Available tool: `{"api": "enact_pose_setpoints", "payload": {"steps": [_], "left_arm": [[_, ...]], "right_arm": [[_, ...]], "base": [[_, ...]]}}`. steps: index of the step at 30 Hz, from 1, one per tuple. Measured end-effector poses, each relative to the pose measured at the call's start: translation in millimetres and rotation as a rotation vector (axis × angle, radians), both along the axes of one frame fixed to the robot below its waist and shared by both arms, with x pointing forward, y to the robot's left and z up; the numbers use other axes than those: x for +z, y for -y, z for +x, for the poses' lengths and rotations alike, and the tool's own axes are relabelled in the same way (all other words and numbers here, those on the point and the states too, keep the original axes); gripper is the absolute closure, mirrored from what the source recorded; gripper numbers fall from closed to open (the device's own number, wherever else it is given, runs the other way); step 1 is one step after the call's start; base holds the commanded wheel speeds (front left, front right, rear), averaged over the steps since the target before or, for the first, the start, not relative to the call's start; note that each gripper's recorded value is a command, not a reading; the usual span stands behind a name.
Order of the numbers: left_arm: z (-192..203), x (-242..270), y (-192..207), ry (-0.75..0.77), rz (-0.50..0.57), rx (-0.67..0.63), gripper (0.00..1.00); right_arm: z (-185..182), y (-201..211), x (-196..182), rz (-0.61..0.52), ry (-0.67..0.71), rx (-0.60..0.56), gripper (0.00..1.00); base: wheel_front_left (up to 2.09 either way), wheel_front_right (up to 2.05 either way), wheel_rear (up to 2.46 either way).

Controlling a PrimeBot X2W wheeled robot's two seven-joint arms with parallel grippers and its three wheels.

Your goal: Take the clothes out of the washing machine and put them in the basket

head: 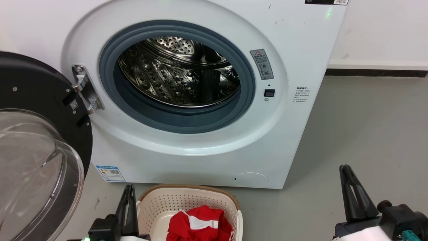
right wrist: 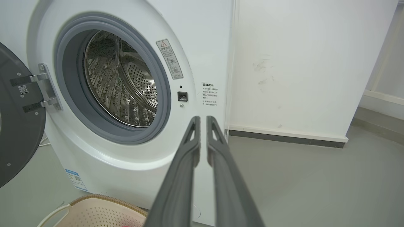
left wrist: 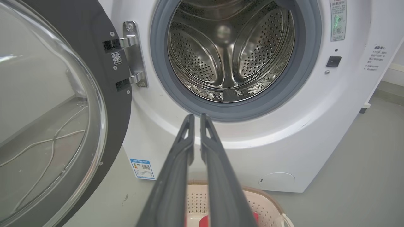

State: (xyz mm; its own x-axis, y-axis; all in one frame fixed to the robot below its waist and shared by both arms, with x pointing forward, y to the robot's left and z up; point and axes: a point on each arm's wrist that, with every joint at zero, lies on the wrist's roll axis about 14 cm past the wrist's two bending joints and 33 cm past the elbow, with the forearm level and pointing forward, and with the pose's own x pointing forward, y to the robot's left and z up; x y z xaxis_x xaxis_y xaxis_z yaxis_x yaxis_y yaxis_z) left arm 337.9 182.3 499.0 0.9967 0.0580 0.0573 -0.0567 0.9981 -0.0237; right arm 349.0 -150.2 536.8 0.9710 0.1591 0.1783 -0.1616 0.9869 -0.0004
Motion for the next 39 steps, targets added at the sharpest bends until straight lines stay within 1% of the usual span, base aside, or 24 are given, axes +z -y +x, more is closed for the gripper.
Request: {"api": "enact_pose_setpoints", "payload": {"steps": [2, 11, 25, 39], "left_arm": [[-3, -8, 0, -0.026, -0.011, 0.002, 1.0], [-2, -18, -6, -0.075, -0.198, 0.025, 1.0], [7, -23, -12, -0.103, -0.458, 0.042, 1.0], [16, -21, -15, -0.103, -0.676, 0.041, 1.0]], "right_arm": [[-1, 1, -6, 0.008, -0.021, -0.002, 1.0], [0, 9, -16, 0.195, -0.087, -0.021, 1.0], [7, 19, -24, 0.451, -0.148, -0.041, 1.0], [15, 27, -26, 0.668, -0.187, -0.049, 1.0]], "base": [[0.0, 0.0, 0.0], [0.0, 0.0, 0.0], [0.0, 0.0, 0.0], [0.0, 0.0, 0.0]]}}
